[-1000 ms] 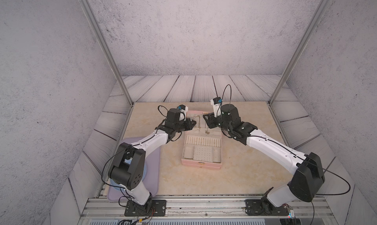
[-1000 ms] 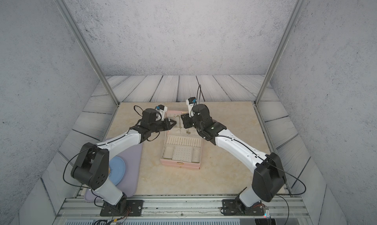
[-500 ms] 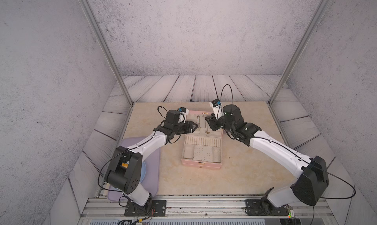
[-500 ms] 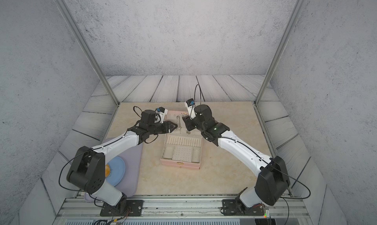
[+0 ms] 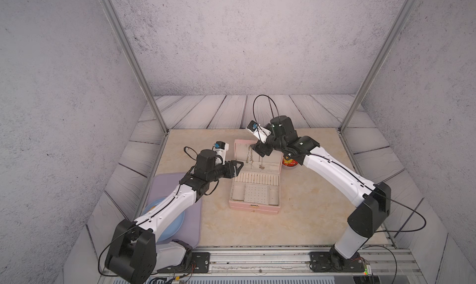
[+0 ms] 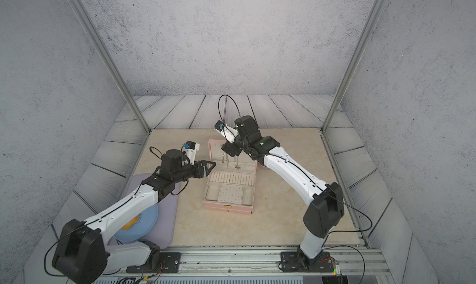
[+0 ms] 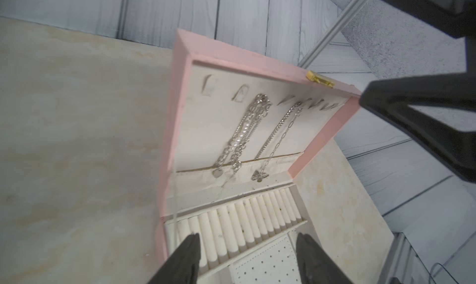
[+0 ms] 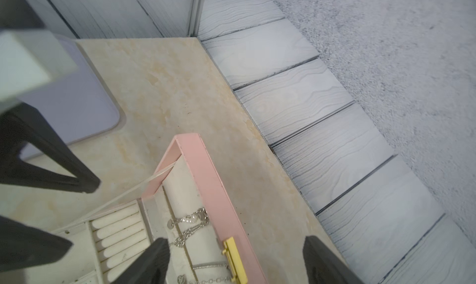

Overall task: Put jewelry chain into jewelry box
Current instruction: Adjust the necklace at the jewelry box clasp.

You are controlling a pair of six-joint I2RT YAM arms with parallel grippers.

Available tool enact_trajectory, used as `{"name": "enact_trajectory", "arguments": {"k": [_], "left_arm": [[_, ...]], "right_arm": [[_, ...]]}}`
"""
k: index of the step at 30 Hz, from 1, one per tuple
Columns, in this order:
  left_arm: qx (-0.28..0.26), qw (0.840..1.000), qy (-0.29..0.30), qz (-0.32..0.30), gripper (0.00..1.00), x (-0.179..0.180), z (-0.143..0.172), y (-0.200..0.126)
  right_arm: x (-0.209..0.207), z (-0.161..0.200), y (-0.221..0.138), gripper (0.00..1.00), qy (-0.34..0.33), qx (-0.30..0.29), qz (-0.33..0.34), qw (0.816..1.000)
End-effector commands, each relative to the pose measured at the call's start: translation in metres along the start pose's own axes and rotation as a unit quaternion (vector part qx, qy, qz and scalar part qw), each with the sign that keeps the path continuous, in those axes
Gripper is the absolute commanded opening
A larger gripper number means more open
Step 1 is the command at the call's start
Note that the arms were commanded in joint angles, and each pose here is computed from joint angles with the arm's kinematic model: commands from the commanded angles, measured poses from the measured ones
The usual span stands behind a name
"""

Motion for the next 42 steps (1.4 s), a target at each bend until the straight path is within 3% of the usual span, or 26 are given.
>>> {"name": "enact_trajectory", "arguments": {"k": [1,4,13,19,42], "left_arm": [[0.012,0.998,-0.03,-0.056,0.7,0.016,0.02,-0.005],[0.047,0.996,-0.066,-0.033,0.78,0.017,0.042,-0.004],[0.114,0.987,-0.116,0.002,0.83,0.023,0.082,0.008],[0.124,0.985,-0.117,-0.001,0.84,0.024,0.087,0.008],[0.143,0.982,-0.12,0.009,0.84,0.021,0.097,0.011]], "right_arm": [[0.004,0.009,0.015,0.85,-0.075,0.066,-0.059,0.993],[0.004,0.008,0.028,0.85,-0.097,0.095,-0.084,0.987],[0.004,0.013,0.049,0.77,-0.13,0.132,-0.099,0.978],[0.002,0.013,0.061,0.6,-0.132,0.135,-0.091,0.978],[-0.002,0.02,0.076,0.17,-0.132,0.157,-0.06,0.977]]}}
Point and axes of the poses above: each gripper's point midway between its finger pads, its own y axis out along the fingers, its own x axis along the line the jaws close on, z = x × y, the point moved 10 cm from there along -y, back along the fingers, and after that the axes turned 10 degrees about y, right-handed, at the moved point
